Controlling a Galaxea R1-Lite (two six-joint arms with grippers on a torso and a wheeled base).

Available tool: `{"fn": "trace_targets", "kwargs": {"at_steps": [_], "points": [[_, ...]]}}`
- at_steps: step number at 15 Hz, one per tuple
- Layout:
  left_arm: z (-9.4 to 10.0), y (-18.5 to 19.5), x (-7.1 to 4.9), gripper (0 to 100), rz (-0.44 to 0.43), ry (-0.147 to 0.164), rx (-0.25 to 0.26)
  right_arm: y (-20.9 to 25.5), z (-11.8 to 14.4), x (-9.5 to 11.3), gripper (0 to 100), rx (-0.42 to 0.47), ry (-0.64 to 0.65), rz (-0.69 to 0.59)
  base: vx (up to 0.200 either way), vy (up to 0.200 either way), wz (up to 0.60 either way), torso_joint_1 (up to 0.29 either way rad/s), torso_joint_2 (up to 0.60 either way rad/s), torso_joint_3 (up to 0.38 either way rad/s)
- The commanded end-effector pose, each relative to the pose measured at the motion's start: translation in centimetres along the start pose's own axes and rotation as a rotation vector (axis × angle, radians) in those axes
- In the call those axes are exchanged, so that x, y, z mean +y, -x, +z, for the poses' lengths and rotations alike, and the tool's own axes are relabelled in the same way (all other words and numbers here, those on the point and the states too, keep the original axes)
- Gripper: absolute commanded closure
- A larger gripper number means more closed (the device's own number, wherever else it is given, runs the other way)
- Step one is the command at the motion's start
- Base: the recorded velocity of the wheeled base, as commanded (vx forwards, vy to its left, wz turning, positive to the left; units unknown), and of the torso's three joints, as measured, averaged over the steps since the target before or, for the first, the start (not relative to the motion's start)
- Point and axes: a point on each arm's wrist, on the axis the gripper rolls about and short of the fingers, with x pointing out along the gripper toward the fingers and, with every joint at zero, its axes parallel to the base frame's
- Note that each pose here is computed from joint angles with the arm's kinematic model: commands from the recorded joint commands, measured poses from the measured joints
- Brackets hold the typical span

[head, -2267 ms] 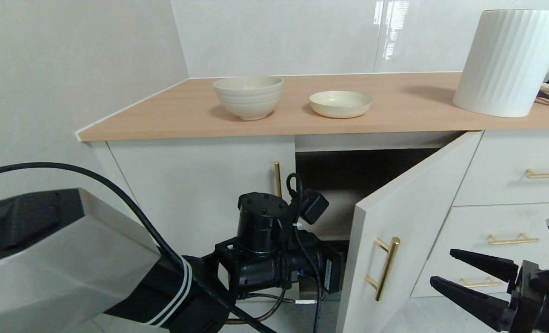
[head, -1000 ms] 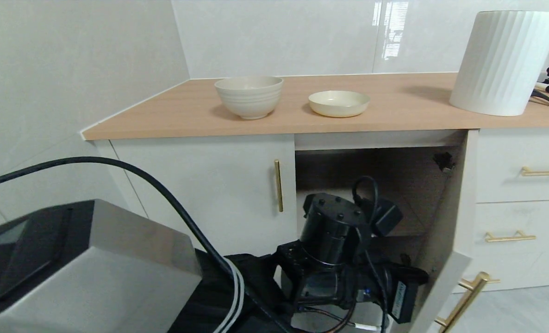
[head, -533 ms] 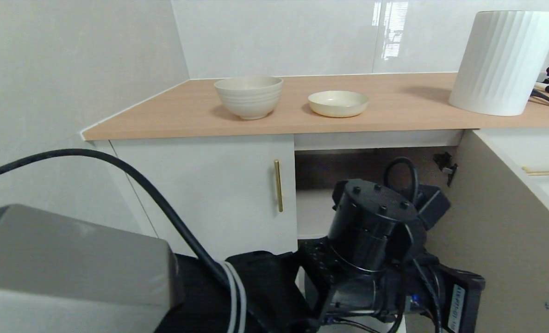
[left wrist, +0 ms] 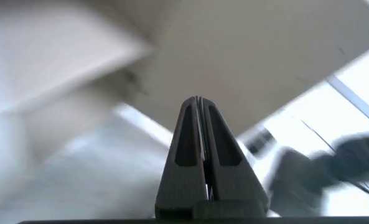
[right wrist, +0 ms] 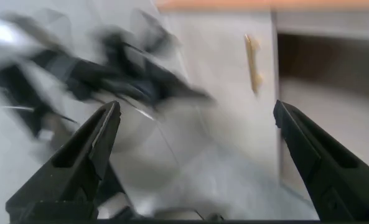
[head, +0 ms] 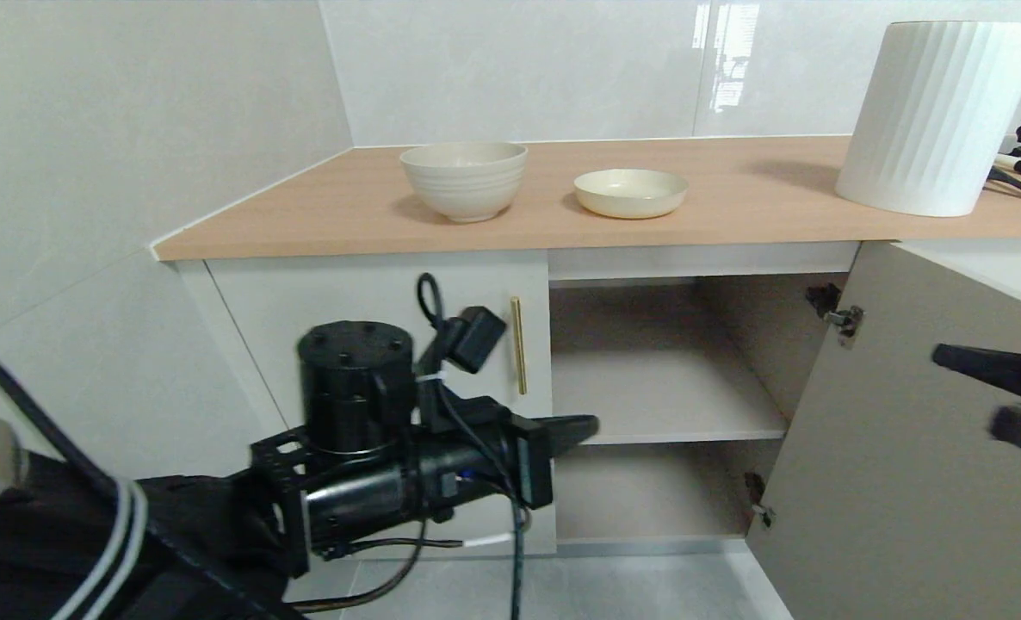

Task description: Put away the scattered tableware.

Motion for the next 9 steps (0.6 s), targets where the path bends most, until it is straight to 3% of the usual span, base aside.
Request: {"fn": "trace_targets", "kwargs": {"at_steps": [1, 4, 6, 9], "points": [[2.1, 5.6, 1.7, 100, 0.101, -0.023, -0.133, -8.8, -0.8, -3.8, 0, 0.172, -0.008, -0.043, 0.000, 0.000, 0.00, 0.000, 0.00, 0.000], [3.7, 8.3, 3.2, 100, 0.211, -0.076, -0.180, -10.9, -1.6, -3.5, 0, 0.189, 0.008, -0.158, 0.000, 0.000, 0.00, 0.000, 0.00, 0.000], [4.0, 9.5, 4.6, 100, 0.299, -0.087, -0.157, -11.6, -1.8, -3.0, 0, 0.194, 0.011, -0.175, 0.000, 0.000, 0.00, 0.000, 0.00, 0.000], [3.8, 10.5, 5.3, 100, 0.369, -0.164, -0.104, -11.4, -1.7, -3.2, 0, 0.158, 0.030, -0.332, 0.000, 0.000, 0.00, 0.000, 0.00, 0.000]]}}
